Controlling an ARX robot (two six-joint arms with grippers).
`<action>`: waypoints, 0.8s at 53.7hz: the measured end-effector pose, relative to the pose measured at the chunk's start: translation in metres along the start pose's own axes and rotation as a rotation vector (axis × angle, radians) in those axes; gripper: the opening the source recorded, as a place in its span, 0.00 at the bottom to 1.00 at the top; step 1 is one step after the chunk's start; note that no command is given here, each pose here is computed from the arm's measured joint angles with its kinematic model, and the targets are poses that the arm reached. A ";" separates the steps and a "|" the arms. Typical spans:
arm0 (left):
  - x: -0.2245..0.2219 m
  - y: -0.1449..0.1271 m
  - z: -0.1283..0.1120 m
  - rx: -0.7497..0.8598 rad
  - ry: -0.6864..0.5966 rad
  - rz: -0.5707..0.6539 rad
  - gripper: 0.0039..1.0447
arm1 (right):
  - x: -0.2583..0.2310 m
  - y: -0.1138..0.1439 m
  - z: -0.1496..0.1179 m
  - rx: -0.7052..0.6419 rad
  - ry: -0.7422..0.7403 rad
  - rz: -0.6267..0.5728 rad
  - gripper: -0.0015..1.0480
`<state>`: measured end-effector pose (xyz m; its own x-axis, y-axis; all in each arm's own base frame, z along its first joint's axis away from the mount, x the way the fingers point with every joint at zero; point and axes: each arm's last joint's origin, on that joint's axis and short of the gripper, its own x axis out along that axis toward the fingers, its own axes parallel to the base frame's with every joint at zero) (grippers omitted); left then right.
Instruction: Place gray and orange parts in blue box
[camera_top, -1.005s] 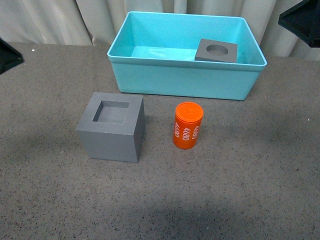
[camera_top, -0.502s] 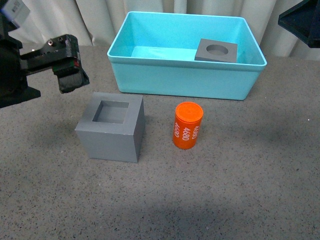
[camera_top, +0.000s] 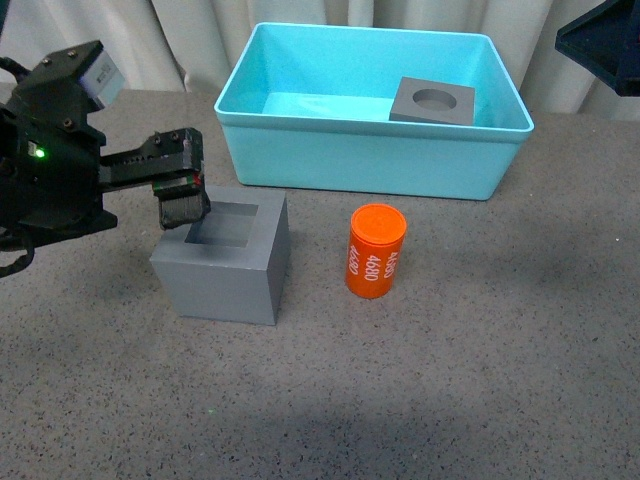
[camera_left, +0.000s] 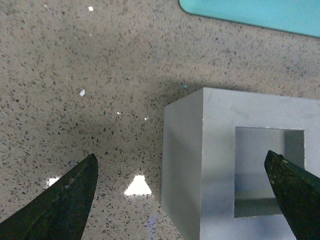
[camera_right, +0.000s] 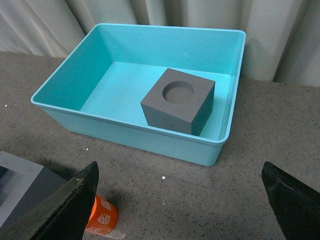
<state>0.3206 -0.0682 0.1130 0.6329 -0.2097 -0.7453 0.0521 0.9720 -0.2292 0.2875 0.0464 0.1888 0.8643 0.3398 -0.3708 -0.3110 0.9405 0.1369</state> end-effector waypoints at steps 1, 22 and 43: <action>0.001 0.000 -0.001 0.004 0.003 0.007 0.92 | 0.000 0.000 0.000 0.000 0.000 0.000 0.91; 0.006 -0.011 -0.005 0.045 0.025 0.010 0.36 | 0.000 0.000 0.000 0.000 0.000 0.000 0.91; -0.016 -0.020 0.018 0.054 -0.067 0.010 0.16 | 0.000 0.000 0.000 0.000 0.000 0.000 0.91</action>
<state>0.3233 -0.0820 0.1411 0.6838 -0.1944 -0.7033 0.0859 0.9786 -0.1869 0.2875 0.0464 0.1888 0.8644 0.3394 -0.3708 -0.3107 0.9406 0.1368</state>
